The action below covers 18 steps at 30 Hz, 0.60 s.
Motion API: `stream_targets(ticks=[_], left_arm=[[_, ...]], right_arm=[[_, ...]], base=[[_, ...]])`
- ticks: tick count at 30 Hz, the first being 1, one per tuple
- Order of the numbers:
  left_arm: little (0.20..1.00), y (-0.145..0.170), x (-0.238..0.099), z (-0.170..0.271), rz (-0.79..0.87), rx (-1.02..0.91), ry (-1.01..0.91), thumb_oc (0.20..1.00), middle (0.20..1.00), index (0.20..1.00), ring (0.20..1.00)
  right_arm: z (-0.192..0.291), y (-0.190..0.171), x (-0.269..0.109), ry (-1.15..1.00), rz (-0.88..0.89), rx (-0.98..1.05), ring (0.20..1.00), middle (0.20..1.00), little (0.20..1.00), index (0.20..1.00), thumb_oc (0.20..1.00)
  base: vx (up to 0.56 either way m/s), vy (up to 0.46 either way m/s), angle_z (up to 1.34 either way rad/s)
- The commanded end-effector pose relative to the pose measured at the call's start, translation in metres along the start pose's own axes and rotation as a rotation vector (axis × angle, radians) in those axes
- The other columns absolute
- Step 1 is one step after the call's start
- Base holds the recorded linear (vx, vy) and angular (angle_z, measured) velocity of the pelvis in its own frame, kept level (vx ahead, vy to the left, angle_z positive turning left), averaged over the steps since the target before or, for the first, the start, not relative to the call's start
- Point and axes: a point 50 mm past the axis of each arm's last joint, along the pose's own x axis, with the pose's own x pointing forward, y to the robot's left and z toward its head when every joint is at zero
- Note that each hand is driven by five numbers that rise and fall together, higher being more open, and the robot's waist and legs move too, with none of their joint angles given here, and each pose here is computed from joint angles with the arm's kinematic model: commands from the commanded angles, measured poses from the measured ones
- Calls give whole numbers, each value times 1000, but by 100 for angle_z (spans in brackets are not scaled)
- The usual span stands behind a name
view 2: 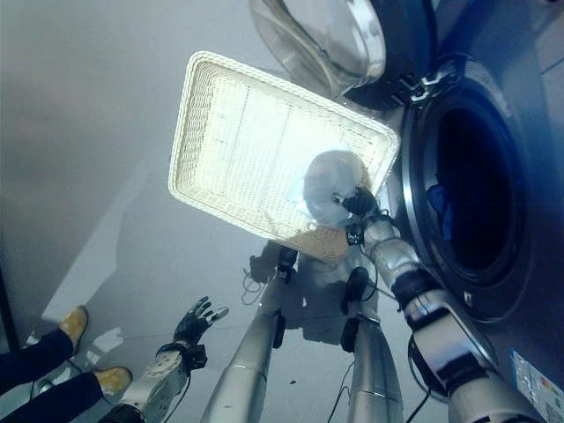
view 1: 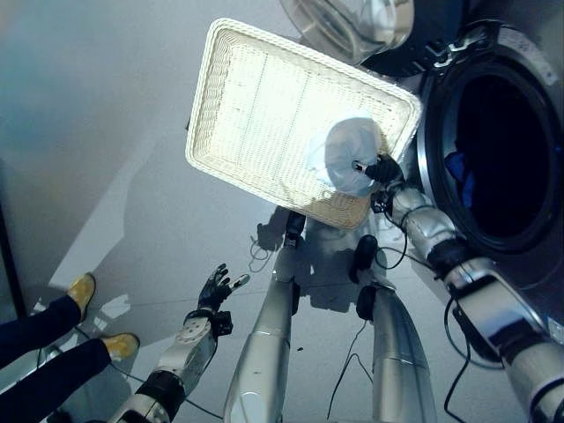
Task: Put the clothes into the washing machine.
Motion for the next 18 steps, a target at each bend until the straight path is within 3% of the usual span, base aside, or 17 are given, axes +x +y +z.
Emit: stream_targets(ticks=[1, 5, 10, 14, 18], left_arm=[[1000, 3, -7, -19, 32, 3, 36, 1000, 1000, 1000, 1000], [1000, 5, -6, -27, 71, -1, 74, 1000, 1000, 1000, 1000], [1000, 7, -4, -28, 94, -5, 88, 1000, 1000, 1000, 1000], [1000, 9, -3, -27, 106, 9, 92, 1000, 1000, 1000, 1000], [1000, 8, -2, -28, 106, 20, 101, 1000, 1000, 1000, 1000]], right_arm=[[43, 21, -5, -211, 187, 227, 200, 200, 200, 200, 200], [29, 38, -20, -173, 332, 457, 200, 200, 200, 200, 200], [17, 43, -27, -152, 376, 631, 200, 200, 200, 200, 200], [22, 26, -28, -244, 275, 774, 200, 200, 200, 200, 200], [41, -29, -24, -418, 10, 980, 200, 200, 200, 200, 200]], base=[[0, 89, -22], [-1, 82, -31], [0, 53, -19], [11, 23, -17], [38, 8, -15]])
